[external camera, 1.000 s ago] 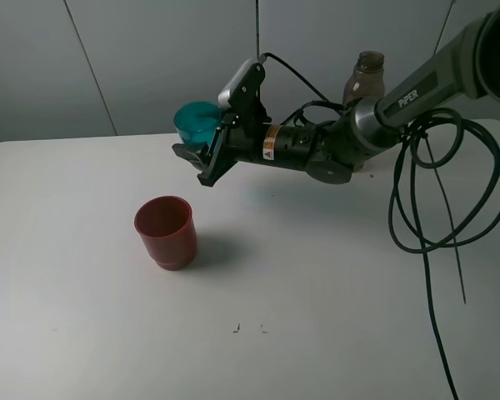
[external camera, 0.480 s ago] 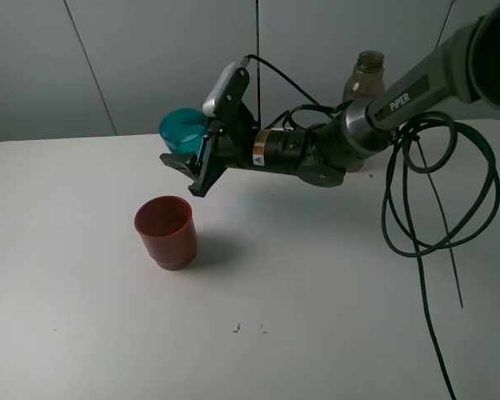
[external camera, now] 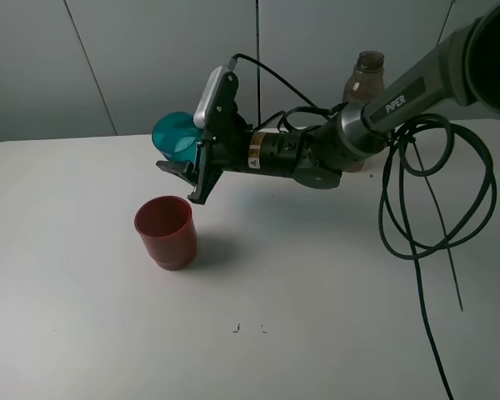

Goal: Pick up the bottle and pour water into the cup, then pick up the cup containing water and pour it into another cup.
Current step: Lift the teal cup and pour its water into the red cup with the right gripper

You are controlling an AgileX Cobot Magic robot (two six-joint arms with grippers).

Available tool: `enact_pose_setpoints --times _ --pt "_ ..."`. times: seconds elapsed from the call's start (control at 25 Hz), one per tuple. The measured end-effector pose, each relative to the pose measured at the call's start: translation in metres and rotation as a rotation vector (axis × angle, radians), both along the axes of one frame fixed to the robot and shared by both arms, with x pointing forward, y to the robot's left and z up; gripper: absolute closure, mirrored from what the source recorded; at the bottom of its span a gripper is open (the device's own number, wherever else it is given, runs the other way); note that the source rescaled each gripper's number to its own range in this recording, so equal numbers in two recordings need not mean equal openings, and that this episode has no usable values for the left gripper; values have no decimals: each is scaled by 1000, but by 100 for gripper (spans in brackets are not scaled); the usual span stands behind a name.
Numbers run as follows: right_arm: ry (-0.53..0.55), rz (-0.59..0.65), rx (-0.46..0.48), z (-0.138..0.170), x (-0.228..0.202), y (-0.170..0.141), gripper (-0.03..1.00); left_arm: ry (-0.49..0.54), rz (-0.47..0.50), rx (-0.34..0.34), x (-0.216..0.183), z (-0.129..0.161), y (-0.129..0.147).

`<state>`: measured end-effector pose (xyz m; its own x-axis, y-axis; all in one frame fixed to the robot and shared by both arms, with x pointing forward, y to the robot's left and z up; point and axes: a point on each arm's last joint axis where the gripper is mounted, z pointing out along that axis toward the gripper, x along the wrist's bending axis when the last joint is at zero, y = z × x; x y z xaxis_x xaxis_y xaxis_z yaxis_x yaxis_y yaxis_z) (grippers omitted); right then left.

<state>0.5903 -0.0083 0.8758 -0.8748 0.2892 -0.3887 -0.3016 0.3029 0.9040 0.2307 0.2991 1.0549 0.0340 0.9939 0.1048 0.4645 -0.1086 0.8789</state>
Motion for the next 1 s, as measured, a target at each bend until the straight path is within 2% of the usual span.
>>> enact_pose_setpoints --times 0.52,1.0 --pt "-169 33 -71 0 0 0 95 0 0 0 0 0 0" --pt "-422 83 -176 0 0 0 95 0 0 0 0 0 0"
